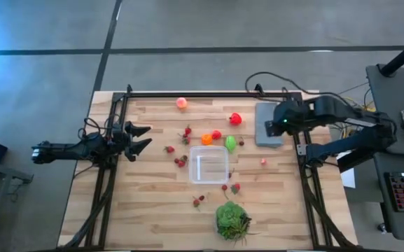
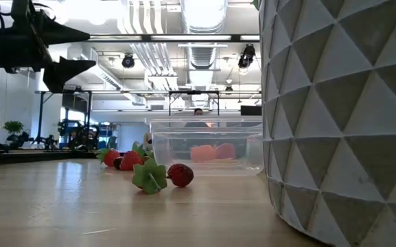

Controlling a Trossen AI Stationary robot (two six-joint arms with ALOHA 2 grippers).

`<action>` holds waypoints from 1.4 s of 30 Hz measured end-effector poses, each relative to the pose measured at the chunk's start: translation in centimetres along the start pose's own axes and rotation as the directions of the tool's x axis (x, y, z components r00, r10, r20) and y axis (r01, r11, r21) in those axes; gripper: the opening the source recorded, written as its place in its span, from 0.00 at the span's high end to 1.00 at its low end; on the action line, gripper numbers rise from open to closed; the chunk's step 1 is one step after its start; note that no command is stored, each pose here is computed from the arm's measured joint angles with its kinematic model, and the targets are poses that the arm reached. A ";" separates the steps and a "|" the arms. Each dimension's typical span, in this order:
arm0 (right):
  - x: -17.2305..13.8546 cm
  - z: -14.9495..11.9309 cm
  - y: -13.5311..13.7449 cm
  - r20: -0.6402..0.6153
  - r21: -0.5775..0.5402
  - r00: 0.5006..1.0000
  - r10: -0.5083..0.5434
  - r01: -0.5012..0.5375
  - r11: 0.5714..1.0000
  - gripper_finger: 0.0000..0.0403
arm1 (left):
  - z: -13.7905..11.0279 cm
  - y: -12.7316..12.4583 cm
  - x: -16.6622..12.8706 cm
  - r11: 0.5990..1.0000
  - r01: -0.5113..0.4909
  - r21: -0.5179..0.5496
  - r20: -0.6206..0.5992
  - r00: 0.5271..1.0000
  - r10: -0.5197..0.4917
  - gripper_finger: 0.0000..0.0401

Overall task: Pick and placing Produce into tupperware
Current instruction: Put the pink peach into the transparent container

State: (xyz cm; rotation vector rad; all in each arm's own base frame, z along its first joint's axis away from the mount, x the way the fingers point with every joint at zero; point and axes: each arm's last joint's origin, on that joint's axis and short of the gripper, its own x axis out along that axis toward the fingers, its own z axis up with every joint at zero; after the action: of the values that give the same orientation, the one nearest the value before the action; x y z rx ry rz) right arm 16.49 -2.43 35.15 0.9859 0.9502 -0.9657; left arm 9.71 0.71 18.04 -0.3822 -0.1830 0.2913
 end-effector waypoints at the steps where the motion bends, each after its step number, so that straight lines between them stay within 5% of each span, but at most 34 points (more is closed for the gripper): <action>1: 0.7 -0.2 0.1 -0.038 -0.011 0.999 -0.024 0.024 1.000 0.51 | -0.2 0.1 0.0 1.000 -0.002 0.002 -0.008 1.000 0.002 0.22; 9: 7.6 -2.2 -0.3 -0.263 -0.049 0.936 -0.232 0.227 0.973 0.51 | -0.4 0.1 0.1 0.997 -0.007 -0.071 -0.019 1.000 0.006 0.22; 18: 13.7 -3.9 -0.6 -0.344 0.035 0.937 -0.069 0.086 0.996 0.51 | -0.4 0.1 0.1 0.998 -0.009 -0.070 -0.022 1.000 0.007 0.22; 27: 16.0 -4.9 -2.3 -0.344 0.060 0.930 -0.127 0.157 0.986 0.51 | -0.6 0.2 0.2 0.998 -0.017 -0.063 -0.042 0.999 0.015 0.22; 34: 17.7 -5.1 -2.1 -0.307 0.102 0.951 -0.026 0.059 0.993 0.51 | -0.8 0.2 0.3 0.998 -0.025 -0.057 -0.056 0.998 0.021 0.22; 42: 19.6 -5.5 -2.2 -0.332 0.068 0.936 -0.113 0.144 0.987 0.51 | -0.9 0.2 0.4 0.998 -0.028 -0.053 -0.064 0.998 0.024 0.22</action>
State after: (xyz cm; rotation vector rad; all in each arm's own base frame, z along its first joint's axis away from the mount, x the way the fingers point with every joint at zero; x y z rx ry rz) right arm 18.82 -1.76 14.79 1.1984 1.2703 -0.9783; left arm 10.19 0.69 17.21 -0.4473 -0.1238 0.2998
